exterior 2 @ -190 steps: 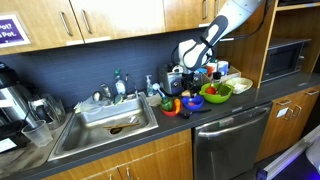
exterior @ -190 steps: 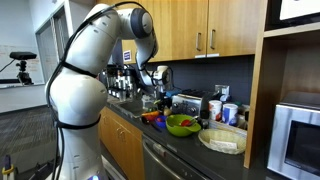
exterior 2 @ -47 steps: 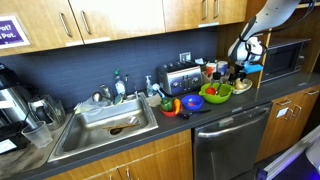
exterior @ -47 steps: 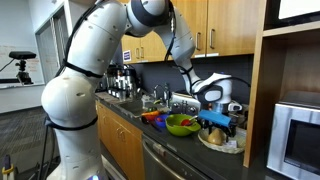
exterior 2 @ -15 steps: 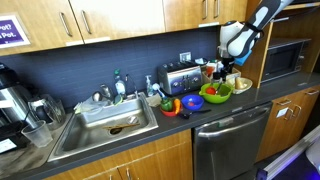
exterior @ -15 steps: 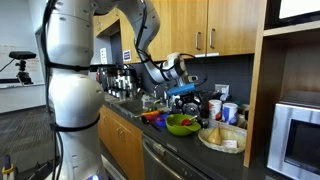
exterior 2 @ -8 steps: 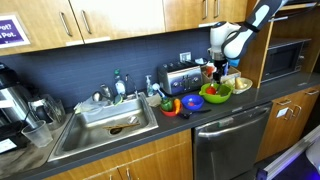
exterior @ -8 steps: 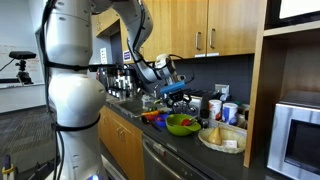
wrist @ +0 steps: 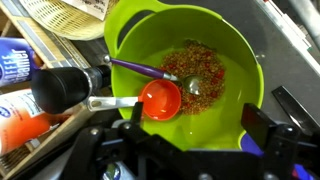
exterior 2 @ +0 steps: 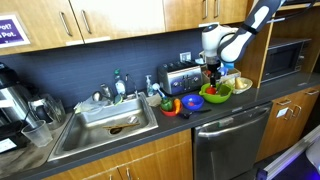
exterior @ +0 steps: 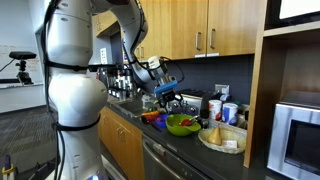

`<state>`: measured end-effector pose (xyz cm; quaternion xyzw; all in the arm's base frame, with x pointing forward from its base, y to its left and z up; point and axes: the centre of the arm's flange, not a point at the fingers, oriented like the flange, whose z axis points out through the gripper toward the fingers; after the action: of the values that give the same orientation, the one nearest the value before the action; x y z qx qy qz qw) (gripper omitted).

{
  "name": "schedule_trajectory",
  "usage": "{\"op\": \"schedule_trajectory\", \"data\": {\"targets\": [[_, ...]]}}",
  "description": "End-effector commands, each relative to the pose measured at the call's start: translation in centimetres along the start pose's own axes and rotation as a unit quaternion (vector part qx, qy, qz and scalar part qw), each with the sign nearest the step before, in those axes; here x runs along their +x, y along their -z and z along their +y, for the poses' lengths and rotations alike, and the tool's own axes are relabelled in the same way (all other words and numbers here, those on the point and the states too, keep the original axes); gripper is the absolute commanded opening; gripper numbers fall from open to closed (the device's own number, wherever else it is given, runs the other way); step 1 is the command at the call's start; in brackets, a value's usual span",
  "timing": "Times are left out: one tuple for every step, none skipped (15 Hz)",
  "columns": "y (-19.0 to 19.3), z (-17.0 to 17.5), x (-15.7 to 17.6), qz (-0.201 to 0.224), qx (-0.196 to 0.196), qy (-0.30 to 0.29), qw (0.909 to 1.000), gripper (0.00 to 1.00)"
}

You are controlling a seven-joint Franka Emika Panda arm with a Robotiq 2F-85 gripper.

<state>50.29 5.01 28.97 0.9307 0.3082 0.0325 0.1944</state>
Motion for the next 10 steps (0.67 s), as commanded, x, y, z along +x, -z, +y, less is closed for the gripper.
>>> {"op": "schedule_trajectory", "data": {"targets": [[0.6, -2.0, 1.3, -0.004, -0.017, 0.028, 0.9994, 1.00], [0.8, -2.5, 1.5, -0.004, -0.019, 0.036, 0.9992, 1.00], [1.0, -3.1, 1.9, -0.003, -0.020, 0.046, 0.9988, 1.00], [1.1, -3.5, 2.1, -0.002, -0.020, 0.052, 0.9984, 1.00], [1.3, -4.1, 2.4, -0.002, -0.019, 0.060, 0.9980, 1.00], [1.3, -4.6, 2.8, -0.002, -0.017, 0.070, 0.9974, 1.00], [1.4, -5.1, 3.0, 0.000, -0.016, 0.078, 0.9968, 1.00], [1.4, -5.7, 3.3, 0.002, -0.014, 0.089, 0.9960, 1.00], [1.3, -6.3, 3.6, 0.005, -0.011, 0.099, 0.9950, 1.00], [1.3, -6.7, 3.8, 0.008, -0.008, 0.110, 0.9939, 1.00]]}}
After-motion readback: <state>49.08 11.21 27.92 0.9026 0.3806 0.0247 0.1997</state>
